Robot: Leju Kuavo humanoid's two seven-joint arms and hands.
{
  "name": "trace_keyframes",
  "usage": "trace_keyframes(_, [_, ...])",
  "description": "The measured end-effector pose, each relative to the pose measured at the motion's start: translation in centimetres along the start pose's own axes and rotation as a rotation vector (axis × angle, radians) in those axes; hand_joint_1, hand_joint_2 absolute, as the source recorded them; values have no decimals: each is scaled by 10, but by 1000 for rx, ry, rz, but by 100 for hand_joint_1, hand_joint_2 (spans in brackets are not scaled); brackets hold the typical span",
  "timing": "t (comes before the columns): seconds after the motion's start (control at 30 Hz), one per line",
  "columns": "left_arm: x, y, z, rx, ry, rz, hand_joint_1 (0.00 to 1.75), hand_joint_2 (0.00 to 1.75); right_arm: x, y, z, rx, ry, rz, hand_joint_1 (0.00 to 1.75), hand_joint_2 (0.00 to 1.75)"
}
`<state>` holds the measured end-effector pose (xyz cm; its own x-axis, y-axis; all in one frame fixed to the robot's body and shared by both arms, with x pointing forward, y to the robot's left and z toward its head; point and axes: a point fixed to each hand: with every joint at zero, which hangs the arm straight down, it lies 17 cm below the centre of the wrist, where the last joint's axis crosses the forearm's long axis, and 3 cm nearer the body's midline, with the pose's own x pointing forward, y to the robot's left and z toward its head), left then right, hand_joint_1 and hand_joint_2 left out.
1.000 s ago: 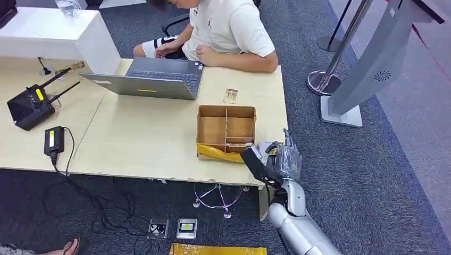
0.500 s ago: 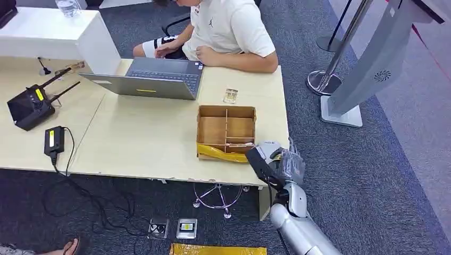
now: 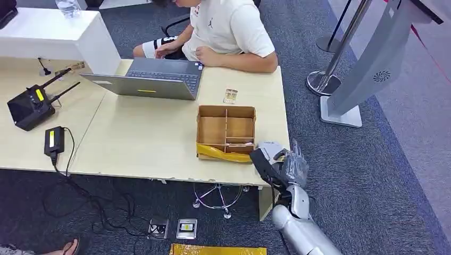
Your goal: Pass the card to the sensor for recognition and then transmit it.
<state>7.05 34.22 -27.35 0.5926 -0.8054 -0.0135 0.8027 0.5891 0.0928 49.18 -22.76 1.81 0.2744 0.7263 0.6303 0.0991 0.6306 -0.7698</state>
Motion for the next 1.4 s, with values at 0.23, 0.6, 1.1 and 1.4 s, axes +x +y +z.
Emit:
trace_keyframes(0.23, [-1, -2, 0, -2, 2, -3, 0, 175, 55, -56, -6, -152, -212, -56, 175, 175])
trace_keyframes(0.6, [2, 1, 1, -16, -2, -38, 0, 175, 211, -257, 7, -582, -510, -315, 175, 175])
trace_keyframes(1.1, [36, 33, 8, 5, -39, -162, 0, 175, 343, -191, -47, -289, -575, 297, 175, 175])
trace_keyframes(1.4, [38, 33, 7, 18, -50, -181, 0, 175, 299, -174, -87, -233, -397, 459, 175, 175])
